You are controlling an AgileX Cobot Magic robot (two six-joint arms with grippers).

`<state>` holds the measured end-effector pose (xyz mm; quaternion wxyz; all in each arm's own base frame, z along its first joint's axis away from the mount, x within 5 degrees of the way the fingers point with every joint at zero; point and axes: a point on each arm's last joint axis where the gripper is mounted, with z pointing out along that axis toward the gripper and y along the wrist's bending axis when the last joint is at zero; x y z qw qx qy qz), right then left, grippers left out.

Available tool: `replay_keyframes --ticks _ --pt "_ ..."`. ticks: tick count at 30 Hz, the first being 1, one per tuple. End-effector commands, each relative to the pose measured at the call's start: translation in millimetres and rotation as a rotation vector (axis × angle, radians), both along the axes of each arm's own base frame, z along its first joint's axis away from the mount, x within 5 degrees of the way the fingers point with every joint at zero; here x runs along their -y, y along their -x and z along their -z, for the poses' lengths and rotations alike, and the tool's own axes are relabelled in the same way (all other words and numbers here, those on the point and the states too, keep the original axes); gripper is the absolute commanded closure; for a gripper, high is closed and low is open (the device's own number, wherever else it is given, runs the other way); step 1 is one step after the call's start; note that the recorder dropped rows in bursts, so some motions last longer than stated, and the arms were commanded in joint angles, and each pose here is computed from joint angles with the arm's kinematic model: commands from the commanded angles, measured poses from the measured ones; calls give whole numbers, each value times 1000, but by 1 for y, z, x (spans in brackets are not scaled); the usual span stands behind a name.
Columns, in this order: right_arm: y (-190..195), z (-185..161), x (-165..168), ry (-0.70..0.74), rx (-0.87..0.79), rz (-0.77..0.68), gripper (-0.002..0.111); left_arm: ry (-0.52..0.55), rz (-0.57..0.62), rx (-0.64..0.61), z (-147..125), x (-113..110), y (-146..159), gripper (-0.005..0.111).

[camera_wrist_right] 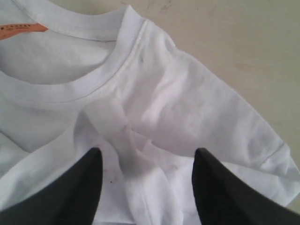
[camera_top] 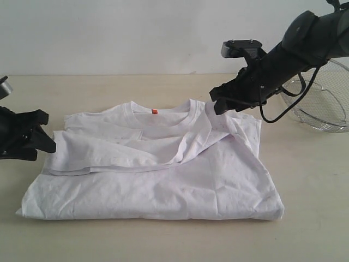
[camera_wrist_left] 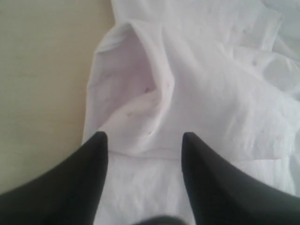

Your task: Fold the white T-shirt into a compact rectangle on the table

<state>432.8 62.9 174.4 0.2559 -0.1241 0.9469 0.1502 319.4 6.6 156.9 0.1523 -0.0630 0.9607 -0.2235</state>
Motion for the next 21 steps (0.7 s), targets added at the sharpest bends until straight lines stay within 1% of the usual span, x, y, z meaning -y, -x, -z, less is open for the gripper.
replay_keyframes --ticks 1,5,8,13,15,17,19,21 --pt "-2 -5 0 6 27 0 57 30 -2 -5 11 2 -5 60" --pt "-2 -5 0 4 25 -1 57 45 -5 -42 25 4 -8 60" --pt "-1 -5 0 1 15 -7 57 43 27 -45 36 6 -9 60" --pt "0 -5 -1 0 11 -8 57 85 6 -42 43 8 -12 60" --pt "0 -5 -1 -1 10 -6 59 90 2 -44 43 8 -12 61" --pt "0 -5 -1 -3 7 -3 68 81 1 -37 43 7 -13 69" --pt "0 -5 -1 -4 6 -2 82 72 14 -27 43 7 -13 80" --pt "0 -5 -1 -4 6 -2 96 83 -6 -21 43 7 -14 95"
